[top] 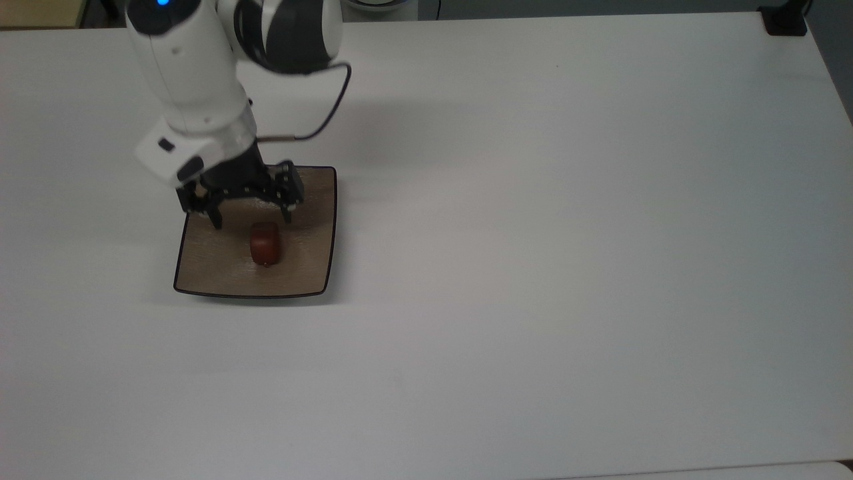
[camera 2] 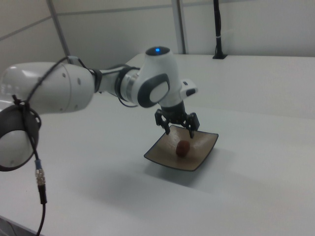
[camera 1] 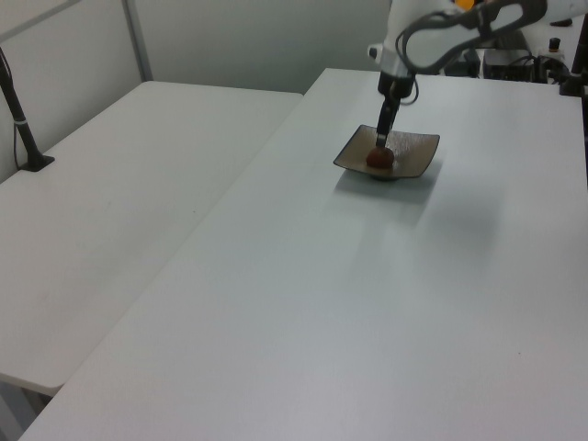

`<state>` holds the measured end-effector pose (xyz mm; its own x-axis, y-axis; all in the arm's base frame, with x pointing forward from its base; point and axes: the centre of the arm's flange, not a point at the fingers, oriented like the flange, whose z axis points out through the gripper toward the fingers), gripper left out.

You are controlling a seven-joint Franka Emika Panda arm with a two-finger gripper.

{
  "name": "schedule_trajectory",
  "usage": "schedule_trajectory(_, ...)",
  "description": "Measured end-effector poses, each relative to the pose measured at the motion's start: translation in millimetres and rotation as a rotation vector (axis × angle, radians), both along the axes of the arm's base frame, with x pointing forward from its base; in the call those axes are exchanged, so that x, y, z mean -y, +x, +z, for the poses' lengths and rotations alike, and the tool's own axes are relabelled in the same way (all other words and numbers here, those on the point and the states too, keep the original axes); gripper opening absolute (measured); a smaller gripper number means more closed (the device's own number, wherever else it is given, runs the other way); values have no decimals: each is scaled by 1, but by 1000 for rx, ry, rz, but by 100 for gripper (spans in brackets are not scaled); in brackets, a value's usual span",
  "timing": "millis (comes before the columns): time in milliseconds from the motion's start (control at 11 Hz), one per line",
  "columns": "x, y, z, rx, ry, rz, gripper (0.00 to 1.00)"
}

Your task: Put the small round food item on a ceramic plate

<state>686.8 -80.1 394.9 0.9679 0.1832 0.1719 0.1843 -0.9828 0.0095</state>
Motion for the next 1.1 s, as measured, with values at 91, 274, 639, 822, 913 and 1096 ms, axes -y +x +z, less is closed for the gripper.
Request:
schedule_trajectory(91,-2,-7,31,-3,0,3,100)
schedule_trajectory(274,-11,-37,108,-30,3,15,100)
schedule_trajectory(639,-62,-124,232,-87,16,-16,100)
schedule_trajectory(822,-97,-143,248,-108,22,-18,100)
schedule_trajectory(913,-112,-146,247,-112,26,-30,100)
schedule_trajectory(1096,-137,-147,240,-129,30,-38,100)
